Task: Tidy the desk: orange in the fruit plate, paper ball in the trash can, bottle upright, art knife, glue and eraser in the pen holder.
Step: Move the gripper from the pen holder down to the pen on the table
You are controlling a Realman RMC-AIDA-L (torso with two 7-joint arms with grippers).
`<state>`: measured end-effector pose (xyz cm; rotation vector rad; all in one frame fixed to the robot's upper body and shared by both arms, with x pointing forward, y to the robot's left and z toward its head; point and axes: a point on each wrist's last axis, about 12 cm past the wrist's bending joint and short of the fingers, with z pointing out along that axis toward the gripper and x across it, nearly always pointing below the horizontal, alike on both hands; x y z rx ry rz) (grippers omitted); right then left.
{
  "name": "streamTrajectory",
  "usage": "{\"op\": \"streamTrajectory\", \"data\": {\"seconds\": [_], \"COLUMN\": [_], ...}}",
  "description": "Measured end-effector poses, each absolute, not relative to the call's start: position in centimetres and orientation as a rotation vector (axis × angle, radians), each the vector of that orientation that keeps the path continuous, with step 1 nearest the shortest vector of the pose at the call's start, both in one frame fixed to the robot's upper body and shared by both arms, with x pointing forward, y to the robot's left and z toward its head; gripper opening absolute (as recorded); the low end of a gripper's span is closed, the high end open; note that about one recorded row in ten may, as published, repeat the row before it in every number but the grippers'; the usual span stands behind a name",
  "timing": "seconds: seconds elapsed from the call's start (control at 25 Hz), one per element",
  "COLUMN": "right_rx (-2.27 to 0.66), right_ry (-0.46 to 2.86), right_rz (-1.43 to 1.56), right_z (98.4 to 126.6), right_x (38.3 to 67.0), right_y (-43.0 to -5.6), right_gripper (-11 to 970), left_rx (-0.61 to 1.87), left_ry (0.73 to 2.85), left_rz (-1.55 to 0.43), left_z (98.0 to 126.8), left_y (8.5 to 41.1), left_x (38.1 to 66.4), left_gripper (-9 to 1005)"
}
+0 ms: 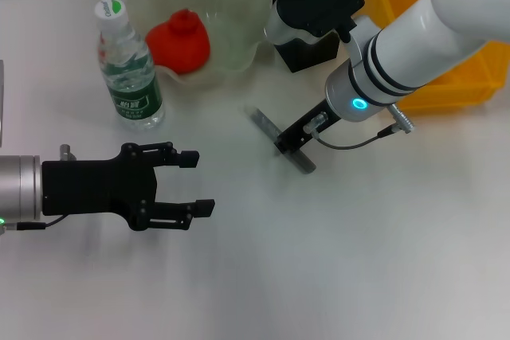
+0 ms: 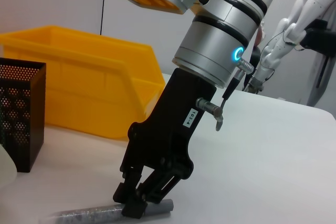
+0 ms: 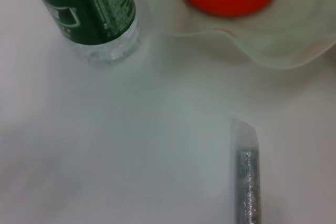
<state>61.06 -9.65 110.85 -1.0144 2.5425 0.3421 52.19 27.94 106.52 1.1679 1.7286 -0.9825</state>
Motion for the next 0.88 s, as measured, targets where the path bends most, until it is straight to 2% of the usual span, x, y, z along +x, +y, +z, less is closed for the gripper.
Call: {"op": "streamTrajectory", "data": {"seconds": [0.68, 0.88], "right_rx": [-1.021, -1.026], "right_ry": [2.554, 2.561], "right_rz": [0.340, 0.340], "right_z": [110.82, 110.87], "right_x": [61.01, 60.97], "right_y": [-9.67, -9.73], "right_gripper": [218, 151], "left_rx": [1.173, 1.172], "left_ry": [1.724, 1.726], "left_rz": [-0.980, -0.979], "left_z": [106.61, 106.64], "left_y": [27.77, 27.81], "left_x": [52.37, 52.40], "left_gripper": [813, 813]}}
